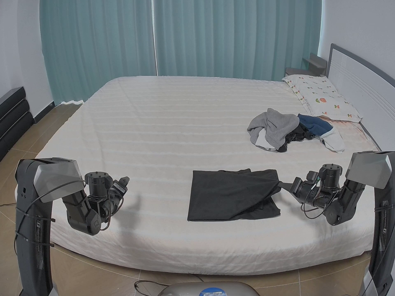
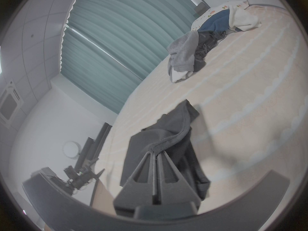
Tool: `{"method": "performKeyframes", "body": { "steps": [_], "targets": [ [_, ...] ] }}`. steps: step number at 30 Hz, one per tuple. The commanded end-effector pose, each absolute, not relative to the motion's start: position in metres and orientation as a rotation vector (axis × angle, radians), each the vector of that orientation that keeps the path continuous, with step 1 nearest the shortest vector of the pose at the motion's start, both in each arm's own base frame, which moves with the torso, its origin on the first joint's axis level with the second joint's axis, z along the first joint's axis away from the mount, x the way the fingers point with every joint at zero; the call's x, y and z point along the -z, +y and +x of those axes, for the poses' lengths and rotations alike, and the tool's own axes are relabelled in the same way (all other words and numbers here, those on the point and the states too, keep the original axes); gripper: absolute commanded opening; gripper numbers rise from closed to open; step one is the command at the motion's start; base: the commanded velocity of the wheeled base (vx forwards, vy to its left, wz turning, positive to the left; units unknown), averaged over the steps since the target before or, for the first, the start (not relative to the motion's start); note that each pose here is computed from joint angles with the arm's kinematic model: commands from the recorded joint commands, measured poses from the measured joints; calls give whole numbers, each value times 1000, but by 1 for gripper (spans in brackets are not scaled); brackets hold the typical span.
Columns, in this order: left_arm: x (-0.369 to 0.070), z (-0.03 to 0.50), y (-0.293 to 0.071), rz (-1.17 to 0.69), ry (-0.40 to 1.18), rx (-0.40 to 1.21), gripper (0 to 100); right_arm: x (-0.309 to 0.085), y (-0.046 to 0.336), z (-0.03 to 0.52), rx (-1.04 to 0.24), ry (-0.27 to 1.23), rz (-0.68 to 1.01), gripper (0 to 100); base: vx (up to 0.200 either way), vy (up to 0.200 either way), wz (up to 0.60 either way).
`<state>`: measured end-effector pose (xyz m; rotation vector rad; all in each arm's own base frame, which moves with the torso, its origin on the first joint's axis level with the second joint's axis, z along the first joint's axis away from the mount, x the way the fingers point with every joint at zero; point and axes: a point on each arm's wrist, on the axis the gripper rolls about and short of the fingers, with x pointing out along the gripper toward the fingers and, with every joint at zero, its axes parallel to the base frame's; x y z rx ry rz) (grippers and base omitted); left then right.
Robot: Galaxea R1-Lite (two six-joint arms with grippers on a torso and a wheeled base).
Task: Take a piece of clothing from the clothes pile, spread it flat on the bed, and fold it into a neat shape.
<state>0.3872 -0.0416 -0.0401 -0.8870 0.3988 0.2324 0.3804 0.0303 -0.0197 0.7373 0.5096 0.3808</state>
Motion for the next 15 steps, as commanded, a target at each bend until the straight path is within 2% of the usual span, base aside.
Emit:
{"method": "performKeyframes", "body": {
  "steps": [1, 6, 15],
  "targets": [
    [40, 387, -42, -887, 399, -232, 100, -26, 29, 373, -435, 451, 793, 0, 0, 0, 0],
    [40, 387, -42, -886, 399, -232, 100, -40, 25, 372, -462, 445, 819, 0, 0, 0, 0],
    [40, 387, -42, -886, 400, -233, 100, -49, 24, 368, -437, 503, 832, 0, 0, 0, 0]
  ]
}}
